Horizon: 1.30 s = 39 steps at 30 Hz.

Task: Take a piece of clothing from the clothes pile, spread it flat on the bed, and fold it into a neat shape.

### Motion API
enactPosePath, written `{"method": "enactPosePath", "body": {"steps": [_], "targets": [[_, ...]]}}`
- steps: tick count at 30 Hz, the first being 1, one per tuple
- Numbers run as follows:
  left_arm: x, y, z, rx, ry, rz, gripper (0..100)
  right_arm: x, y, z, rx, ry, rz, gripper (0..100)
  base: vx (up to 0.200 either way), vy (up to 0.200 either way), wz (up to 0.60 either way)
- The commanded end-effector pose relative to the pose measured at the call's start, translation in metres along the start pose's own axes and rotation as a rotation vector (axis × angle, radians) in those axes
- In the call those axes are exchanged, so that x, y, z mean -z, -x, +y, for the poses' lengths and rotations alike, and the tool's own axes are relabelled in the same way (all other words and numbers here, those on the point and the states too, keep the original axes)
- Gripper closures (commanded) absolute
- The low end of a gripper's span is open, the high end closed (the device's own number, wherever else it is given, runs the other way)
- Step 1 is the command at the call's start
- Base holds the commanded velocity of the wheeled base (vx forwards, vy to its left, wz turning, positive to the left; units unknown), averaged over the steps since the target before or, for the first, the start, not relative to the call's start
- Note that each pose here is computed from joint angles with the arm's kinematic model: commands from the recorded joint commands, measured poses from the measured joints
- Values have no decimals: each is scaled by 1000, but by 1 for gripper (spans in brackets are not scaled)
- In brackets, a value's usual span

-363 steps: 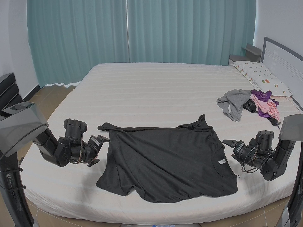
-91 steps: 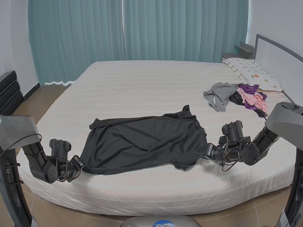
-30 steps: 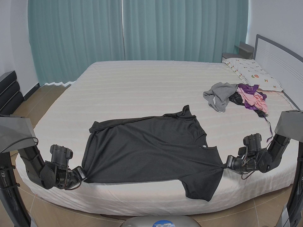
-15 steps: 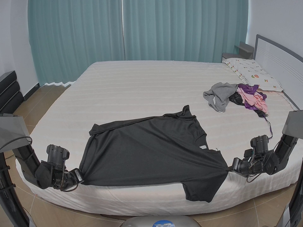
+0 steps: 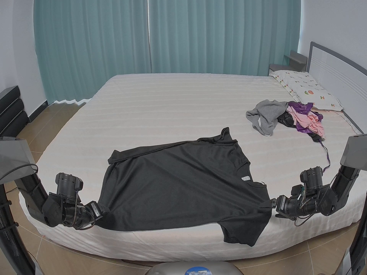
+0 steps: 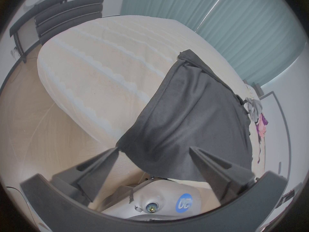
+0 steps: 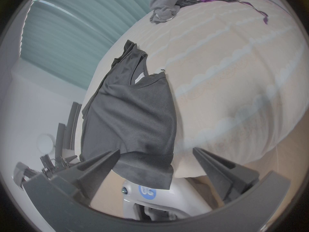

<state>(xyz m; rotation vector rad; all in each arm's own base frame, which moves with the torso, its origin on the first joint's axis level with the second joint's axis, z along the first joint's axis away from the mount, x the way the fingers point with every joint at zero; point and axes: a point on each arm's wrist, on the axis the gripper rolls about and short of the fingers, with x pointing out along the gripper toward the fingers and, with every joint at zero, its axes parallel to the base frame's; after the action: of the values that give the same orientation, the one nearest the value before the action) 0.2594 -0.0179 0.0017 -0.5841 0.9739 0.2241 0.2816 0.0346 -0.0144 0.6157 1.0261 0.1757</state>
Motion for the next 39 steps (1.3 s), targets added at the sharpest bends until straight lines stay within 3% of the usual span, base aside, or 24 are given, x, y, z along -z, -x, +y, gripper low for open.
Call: {"method": "enactPosePath", "body": {"steps": [1, 3, 10, 16, 29, 39], "targets": [[-12, 2, 1, 36, 51, -20, 0, -6, 10, 5, -26, -53, -34, 0, 0, 0, 0], [-22, 4, -1, 56, 96, -56, 0, -8, 15, 9, -54, -94, -41, 0, 0, 0, 0], [-34, 21, -10, 144, 146, -146, 0, -4, 18, 10, -58, -97, -34, 0, 0, 0, 0], [-34, 18, -10, 162, 163, -121, 0, -3, 20, 9, -76, -100, -58, 0, 0, 0, 0], [-39, 18, -8, 197, 206, -100, 0, -1, 21, 10, -98, -87, -87, 0, 0, 200, 0], [-39, 20, -10, 208, 215, -105, 0, -2, 22, 11, -102, -81, -92, 0, 0, 0, 0]]}}
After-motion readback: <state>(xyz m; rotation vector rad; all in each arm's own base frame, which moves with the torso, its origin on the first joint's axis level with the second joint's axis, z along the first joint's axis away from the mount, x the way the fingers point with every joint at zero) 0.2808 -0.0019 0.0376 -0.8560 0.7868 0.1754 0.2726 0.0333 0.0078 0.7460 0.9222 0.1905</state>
